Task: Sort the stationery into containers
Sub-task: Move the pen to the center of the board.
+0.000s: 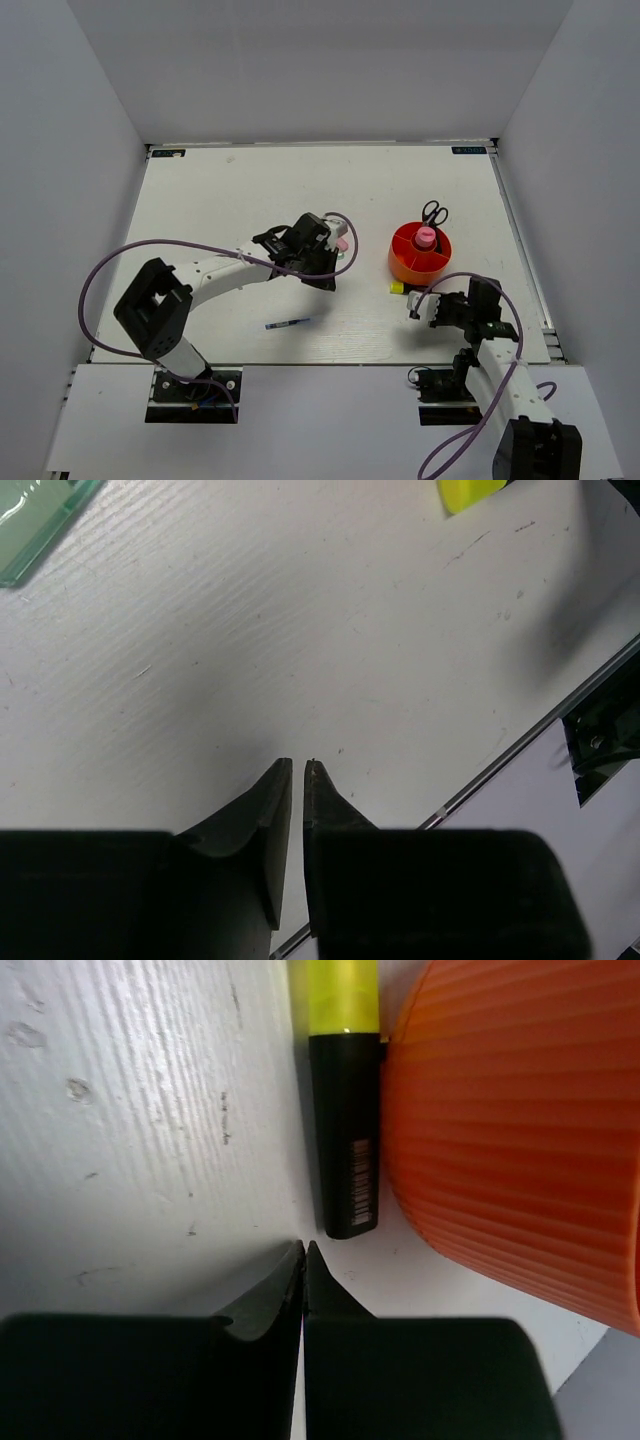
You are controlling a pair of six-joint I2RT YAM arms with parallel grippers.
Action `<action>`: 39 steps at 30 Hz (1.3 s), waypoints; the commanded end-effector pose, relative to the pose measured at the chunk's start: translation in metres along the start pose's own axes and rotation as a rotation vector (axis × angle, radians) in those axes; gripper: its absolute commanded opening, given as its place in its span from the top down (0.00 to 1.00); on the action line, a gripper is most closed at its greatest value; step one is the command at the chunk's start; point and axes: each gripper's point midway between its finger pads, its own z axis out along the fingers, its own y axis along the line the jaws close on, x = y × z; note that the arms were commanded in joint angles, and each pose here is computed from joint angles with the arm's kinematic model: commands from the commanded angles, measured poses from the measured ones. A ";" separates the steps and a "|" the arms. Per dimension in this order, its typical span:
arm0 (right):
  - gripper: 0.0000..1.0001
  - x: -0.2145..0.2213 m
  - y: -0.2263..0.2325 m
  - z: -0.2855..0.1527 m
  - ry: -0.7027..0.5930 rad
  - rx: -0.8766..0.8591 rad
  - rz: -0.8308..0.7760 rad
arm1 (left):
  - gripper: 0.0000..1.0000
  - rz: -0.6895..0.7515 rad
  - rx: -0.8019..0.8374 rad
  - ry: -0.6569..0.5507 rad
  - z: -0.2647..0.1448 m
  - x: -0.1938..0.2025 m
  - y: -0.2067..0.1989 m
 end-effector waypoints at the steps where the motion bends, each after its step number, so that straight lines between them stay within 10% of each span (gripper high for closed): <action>1: 1.00 0.009 -0.026 -0.003 0.060 0.063 -0.069 | 0.77 0.013 0.013 -0.073 -0.010 -0.012 -0.004; 28: 1.00 -0.017 0.002 0.015 -0.135 -0.061 -0.173 | 0.71 -0.014 0.021 -0.087 -0.013 -0.007 0.006; 39: 1.00 -0.050 -0.012 0.024 -0.343 0.002 -0.224 | 0.37 -0.028 0.028 -0.098 -0.017 -0.008 0.008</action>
